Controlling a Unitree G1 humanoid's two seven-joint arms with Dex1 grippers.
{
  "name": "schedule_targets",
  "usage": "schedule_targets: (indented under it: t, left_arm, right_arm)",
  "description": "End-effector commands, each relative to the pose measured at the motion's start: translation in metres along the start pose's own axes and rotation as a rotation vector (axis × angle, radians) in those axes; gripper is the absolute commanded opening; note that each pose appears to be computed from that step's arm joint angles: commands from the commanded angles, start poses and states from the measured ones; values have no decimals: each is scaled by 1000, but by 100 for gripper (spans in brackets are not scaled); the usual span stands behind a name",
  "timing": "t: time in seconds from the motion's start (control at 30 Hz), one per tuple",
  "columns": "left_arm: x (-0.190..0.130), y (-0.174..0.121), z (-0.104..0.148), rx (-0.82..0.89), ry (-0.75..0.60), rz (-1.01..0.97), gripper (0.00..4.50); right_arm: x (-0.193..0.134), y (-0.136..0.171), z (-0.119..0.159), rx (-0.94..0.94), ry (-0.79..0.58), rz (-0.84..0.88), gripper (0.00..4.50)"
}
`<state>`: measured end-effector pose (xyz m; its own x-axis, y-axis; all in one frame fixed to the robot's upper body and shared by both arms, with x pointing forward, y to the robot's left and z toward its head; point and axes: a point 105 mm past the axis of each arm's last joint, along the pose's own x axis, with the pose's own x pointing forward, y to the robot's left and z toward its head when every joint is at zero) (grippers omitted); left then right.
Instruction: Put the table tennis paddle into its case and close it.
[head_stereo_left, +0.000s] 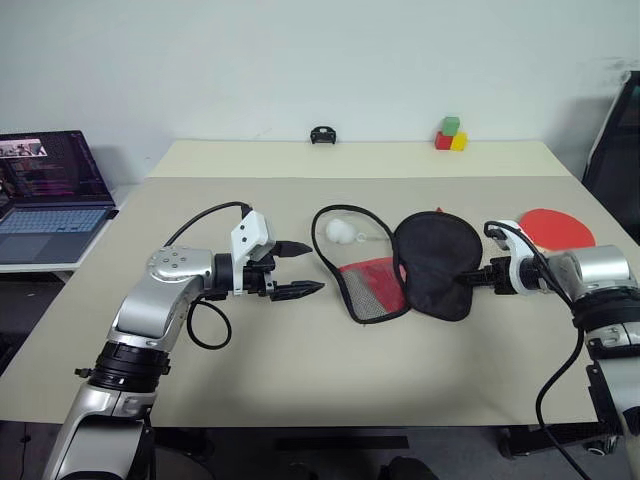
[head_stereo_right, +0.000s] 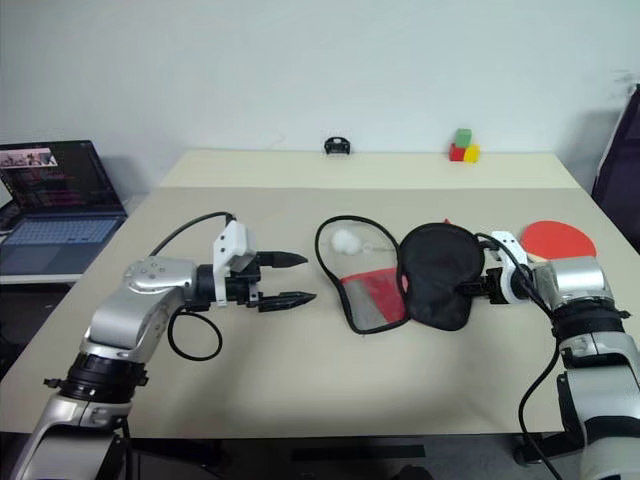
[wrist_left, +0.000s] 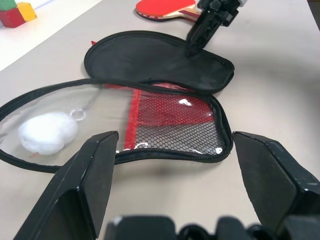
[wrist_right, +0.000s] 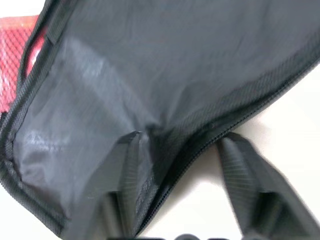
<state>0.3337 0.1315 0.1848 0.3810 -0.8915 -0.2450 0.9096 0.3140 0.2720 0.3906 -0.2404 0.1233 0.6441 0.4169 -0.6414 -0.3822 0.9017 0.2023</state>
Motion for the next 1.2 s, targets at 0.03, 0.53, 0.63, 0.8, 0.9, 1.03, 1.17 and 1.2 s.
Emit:
schedule_targets:
  t: [0.03,0.53,0.63,0.8,0.9,1.03,1.17,1.2]
  left_arm:
    - [-1,3,13,47,-26,3,399]
    - [5,1,21,24,-80,2,399]
    - [6,-1,23,26,-86,1,399]
    - [9,-2,26,28,-93,-13,399]
    - [13,-2,28,31,-97,-31,399]
    - [19,-3,39,47,-122,-72,399]
    - [25,-4,52,84,-138,-115,399]
    - [27,-4,54,94,-140,-125,399]
  right_arm:
    - [-17,-5,24,-19,-90,-17,262]
    - [-74,-18,60,-48,-402,-163,445]
    - [-90,-41,59,-74,-513,-418,445]
    - [-91,-58,37,22,-549,-616,445]
    - [-84,-61,27,59,-537,-665,445]
    - [-75,-75,18,125,-520,-741,445]
    - [-70,-95,7,198,-504,-830,445]
    - [-69,-99,6,205,-500,-848,445]
